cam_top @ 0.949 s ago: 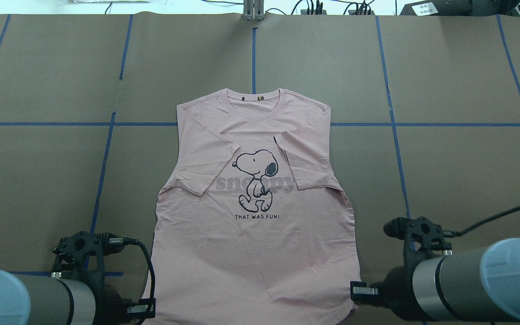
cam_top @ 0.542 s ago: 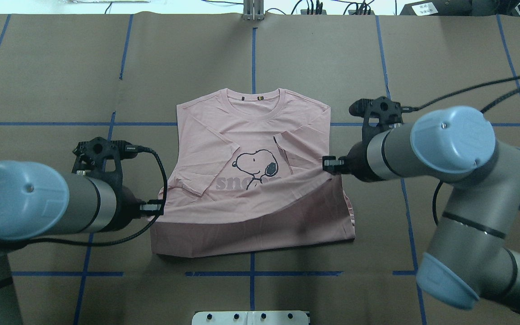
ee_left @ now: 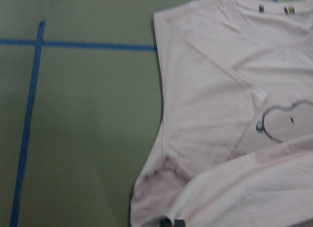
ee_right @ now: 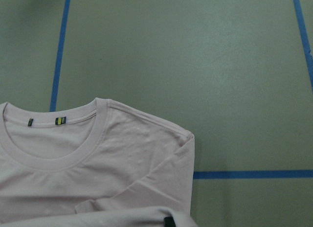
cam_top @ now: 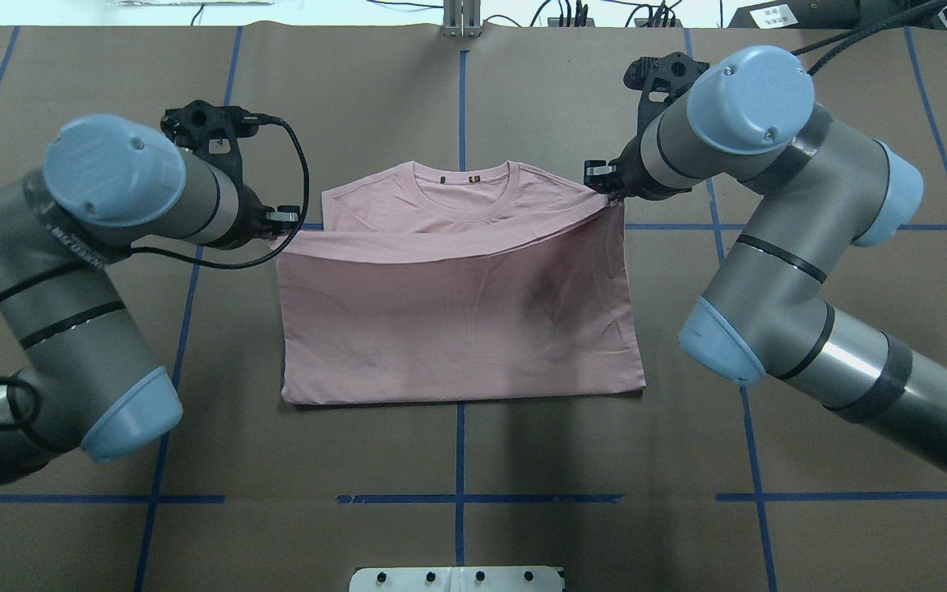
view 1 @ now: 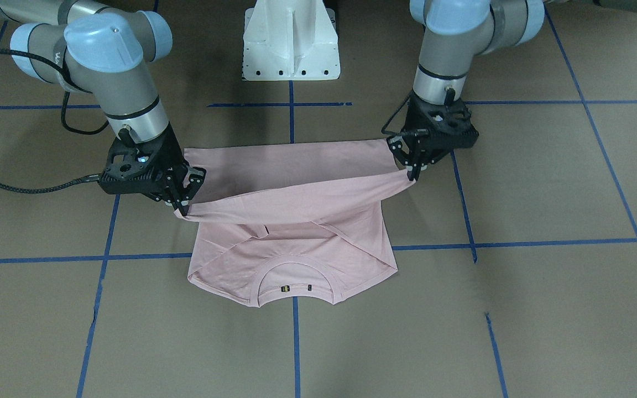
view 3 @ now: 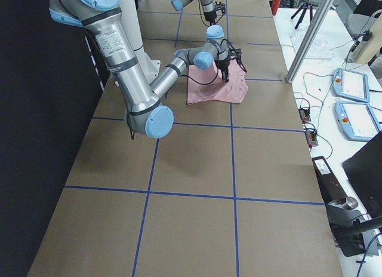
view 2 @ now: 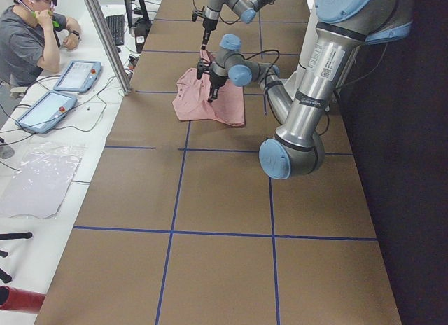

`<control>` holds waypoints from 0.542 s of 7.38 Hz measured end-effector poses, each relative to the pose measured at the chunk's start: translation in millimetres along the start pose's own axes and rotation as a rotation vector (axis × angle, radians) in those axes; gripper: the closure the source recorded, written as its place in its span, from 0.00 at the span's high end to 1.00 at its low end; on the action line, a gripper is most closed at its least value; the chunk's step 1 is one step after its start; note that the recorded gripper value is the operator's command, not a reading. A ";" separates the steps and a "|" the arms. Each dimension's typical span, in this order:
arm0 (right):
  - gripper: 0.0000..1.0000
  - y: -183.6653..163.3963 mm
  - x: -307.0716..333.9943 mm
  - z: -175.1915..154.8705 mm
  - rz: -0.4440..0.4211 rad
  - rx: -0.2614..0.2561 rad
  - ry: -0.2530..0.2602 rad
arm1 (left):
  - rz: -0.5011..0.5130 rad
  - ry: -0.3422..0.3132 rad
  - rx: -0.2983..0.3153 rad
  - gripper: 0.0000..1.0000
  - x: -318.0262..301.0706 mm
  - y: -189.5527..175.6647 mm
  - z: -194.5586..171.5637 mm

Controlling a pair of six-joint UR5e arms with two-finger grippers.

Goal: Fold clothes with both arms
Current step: 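Lay the hem down at the collar and open both grippers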

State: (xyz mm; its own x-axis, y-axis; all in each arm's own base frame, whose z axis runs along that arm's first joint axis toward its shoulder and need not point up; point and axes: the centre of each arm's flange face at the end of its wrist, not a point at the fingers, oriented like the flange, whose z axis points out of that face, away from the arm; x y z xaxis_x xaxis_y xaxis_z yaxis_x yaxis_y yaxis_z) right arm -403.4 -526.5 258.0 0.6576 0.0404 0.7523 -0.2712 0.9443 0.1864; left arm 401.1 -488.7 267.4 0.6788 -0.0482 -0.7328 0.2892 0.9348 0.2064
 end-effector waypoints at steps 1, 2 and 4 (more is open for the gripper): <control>0.00 -10.8 -0.2 18.3 0.009 0.002 0.011 | -0.010 -0.005 0.022 0.00 -13.5 -26.6 37.0; 0.00 -21.0 1.0 39.5 0.015 0.005 0.014 | -0.021 -0.003 0.040 0.00 -28.0 -44.5 68.1; 0.00 -42.4 12.7 80.3 0.025 0.018 0.015 | -0.033 -0.004 0.052 0.00 -41.2 -57.3 99.3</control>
State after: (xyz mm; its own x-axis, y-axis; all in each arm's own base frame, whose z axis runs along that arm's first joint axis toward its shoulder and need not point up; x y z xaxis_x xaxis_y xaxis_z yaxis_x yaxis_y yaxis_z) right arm -440.0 -592.2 310.4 0.6610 0.0691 0.7472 -0.3004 0.9369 0.1791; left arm 423.6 -575.3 350.1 0.6707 -0.0798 -0.7374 0.3456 0.9133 0.2155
